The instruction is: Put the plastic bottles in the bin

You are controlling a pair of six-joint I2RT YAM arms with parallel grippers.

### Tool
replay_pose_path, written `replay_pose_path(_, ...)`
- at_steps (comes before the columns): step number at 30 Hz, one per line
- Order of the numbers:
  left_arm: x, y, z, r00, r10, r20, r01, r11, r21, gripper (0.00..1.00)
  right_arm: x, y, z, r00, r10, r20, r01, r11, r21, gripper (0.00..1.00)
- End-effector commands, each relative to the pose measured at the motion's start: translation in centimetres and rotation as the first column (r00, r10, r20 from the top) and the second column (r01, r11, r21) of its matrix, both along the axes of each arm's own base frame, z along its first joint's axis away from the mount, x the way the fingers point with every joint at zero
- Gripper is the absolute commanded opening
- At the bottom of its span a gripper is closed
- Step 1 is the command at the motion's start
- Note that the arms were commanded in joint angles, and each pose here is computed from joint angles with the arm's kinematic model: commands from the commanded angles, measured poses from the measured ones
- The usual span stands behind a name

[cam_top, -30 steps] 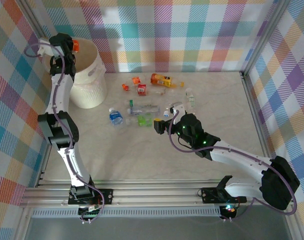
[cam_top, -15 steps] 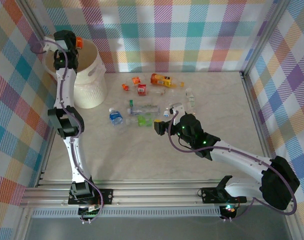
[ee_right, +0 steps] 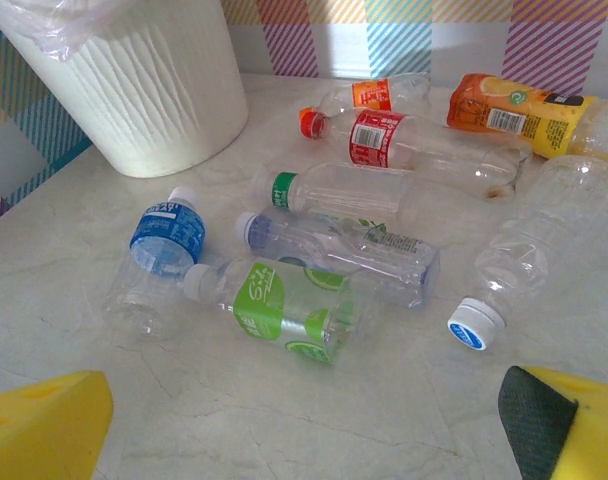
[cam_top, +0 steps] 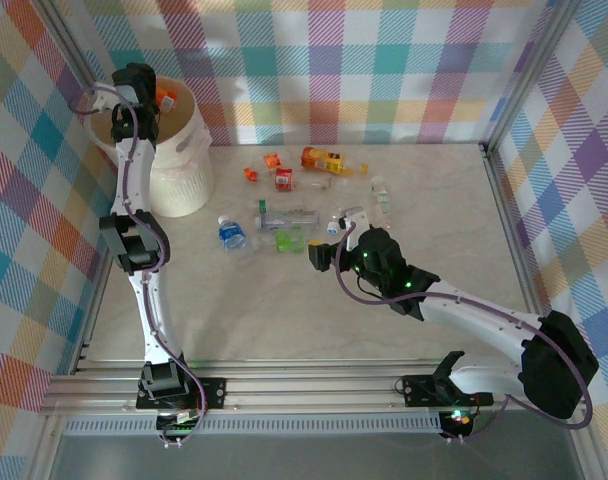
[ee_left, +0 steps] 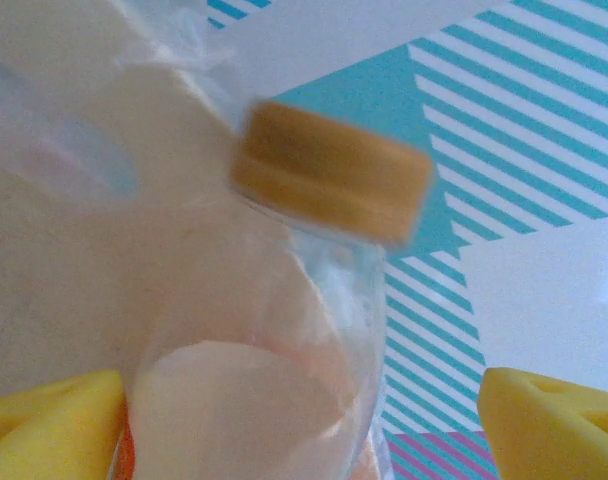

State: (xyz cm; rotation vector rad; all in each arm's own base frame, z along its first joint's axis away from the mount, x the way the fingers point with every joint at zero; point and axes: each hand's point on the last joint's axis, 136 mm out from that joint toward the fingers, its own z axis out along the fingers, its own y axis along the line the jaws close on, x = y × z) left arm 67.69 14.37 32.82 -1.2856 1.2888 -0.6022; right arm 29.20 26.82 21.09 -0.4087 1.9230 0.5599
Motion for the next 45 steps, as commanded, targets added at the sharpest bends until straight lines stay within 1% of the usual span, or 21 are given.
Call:
replay_pose_path(1,-1.5,0.5,3.0,1.000,0.005,0.023,-0.005,1.000,-0.008,0.93,-0.3,0.1,0.9,1.000,0.009,0.018,-0.009,1.000,0.018,1.00)
replay_pose_path(5,-2.8,0.5,3.2,1.000,0.022,-0.018,-0.023,0.999,-0.035,0.98,-0.5,-0.2,0.9,1.000,0.001,0.019,-0.002,1.000,0.026,1.00)
replay_pose_path(10,-3.7,0.1,4.5,1.000,0.005,-0.025,-0.006,1.000,-0.024,1.00,-0.6,-0.8,1.0,1.000,-0.020,0.019,0.019,0.999,0.037,1.00)
replay_pose_path(17,-5.3,-1.6,7.1,0.995,-0.087,-0.037,0.089,0.994,0.055,1.00,-0.8,-1.8,0.9,0.998,-0.061,0.012,0.060,0.997,0.054,1.00)
replay_pose_path(22,-7.2,-2.9,9.2,0.989,-0.148,-0.011,0.148,0.981,0.126,1.00,-0.9,-2.1,0.8,0.998,-0.066,0.003,0.066,0.997,0.049,1.00)
replay_pose_path(24,-8.4,-3.5,9.9,0.985,-0.174,-0.002,0.173,0.973,0.154,1.00,-0.9,-2.1,0.7,0.997,-0.073,-0.002,0.073,0.996,0.050,1.00)
replay_pose_path(28,-11.3,-5.6,11.3,0.970,-0.238,0.052,0.224,0.955,0.196,1.00,-0.5,-2.6,0.8,0.994,-0.112,0.000,0.112,0.991,0.071,1.00)
replay_pose_path(30,-13.4,-7.0,11.6,0.961,-0.271,0.047,0.255,0.941,0.222,1.00,-0.4,-2.6,0.9,0.993,-0.120,0.001,0.119,0.990,0.073,1.00)
replay_pose_path(33,-16.7,-9.6,12.1,0.948,-0.316,0.024,0.295,0.907,0.301,1.00,-0.2,-2.8,0.7,0.991,-0.136,-0.007,0.137,0.988,0.068,1.00)
replay_pose_path(36,-20.3,-12.2,11.4,0.940,-0.342,-0.018,0.324,0.872,0.366,1.00,0.0,-2.9,0.5,0.988,-0.152,-0.010,0.152,0.985,0.075,1.00)
replay_pose_path(38,-22.4,-13.4,10.3,0.932,-0.359,-0.042,0.349,0.862,0.368,1.00,0.2,-2.8,0.6,0.987,-0.159,-0.013,0.160,0.984,0.082,1.00)
replay_pose_path(41,-25.1,-15.4,7.5,0.914,-0.393,-0.104,0.403,0.842,0.359,1.00,0.4,-2.7,0.8,0.986,-0.168,-0.021,0.169,0.982,0.087,1.00)
replay_pose_path(43,-26.5,-17.1,5.3,0.889,-0.431,-0.156,0.457,0.817,0.351,1.00,0.7,-2.6,0.8,0.984,-0.176,-0.027,0.177,0.981,0.081,1.00)
replay_pose_path(45,-27.7,-18.6,2.3,0.856,-0.471,-0.211,0.516,0.797,0.314,1.00,1.0,-2.7,0.7,0.980,-0.194,-0.032,0.196,0.978,0.077,1.00)
